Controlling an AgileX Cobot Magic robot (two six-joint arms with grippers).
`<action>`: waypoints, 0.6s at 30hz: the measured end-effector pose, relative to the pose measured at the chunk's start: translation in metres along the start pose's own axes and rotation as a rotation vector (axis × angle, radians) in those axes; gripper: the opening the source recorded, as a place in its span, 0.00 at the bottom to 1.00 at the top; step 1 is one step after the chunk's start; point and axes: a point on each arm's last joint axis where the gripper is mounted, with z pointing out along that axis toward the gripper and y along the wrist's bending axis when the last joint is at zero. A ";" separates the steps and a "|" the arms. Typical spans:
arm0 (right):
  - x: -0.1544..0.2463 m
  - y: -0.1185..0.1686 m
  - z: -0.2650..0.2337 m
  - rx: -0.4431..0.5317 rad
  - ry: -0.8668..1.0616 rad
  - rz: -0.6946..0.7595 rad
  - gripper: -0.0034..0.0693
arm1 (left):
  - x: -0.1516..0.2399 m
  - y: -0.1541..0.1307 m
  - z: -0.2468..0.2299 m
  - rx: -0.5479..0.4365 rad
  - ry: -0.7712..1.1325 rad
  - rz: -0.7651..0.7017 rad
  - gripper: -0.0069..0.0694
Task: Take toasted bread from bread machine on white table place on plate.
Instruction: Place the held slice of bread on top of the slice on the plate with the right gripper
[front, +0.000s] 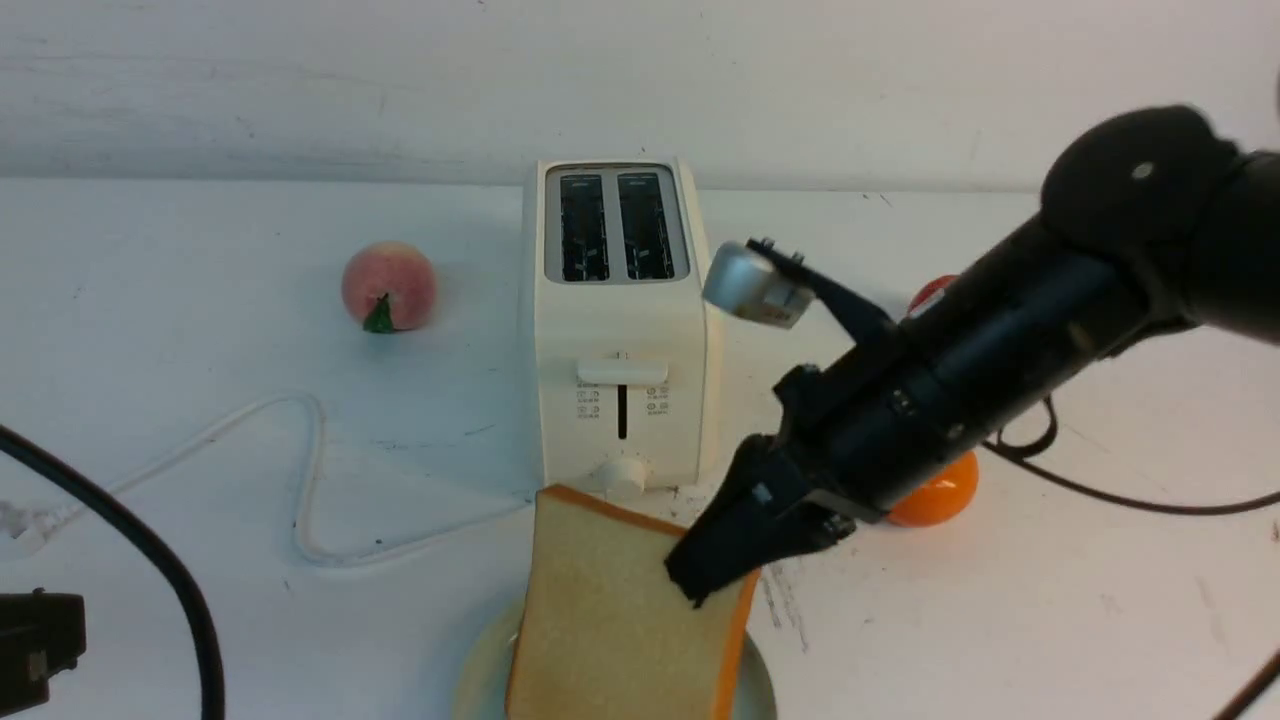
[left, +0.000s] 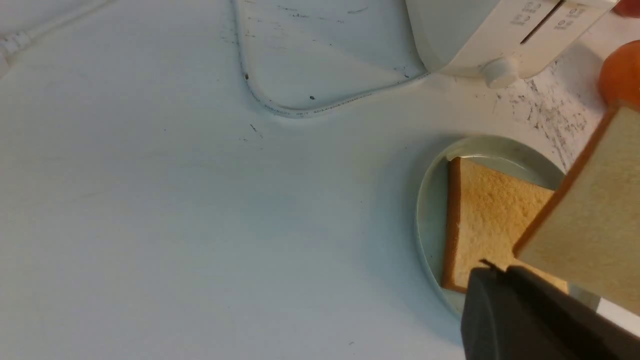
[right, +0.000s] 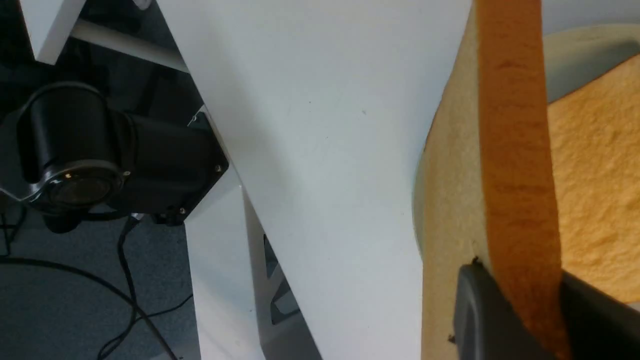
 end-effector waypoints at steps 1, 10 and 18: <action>0.000 -0.004 0.004 -0.006 -0.001 0.010 0.20 | 0.000 0.000 0.000 0.000 0.000 0.000 0.07; 0.003 -0.042 0.038 -0.018 0.022 0.120 0.21 | 0.001 0.001 0.000 -0.013 0.008 0.013 0.07; 0.006 -0.051 0.038 0.063 0.051 0.080 0.51 | 0.002 0.002 0.000 -0.019 0.018 0.042 0.07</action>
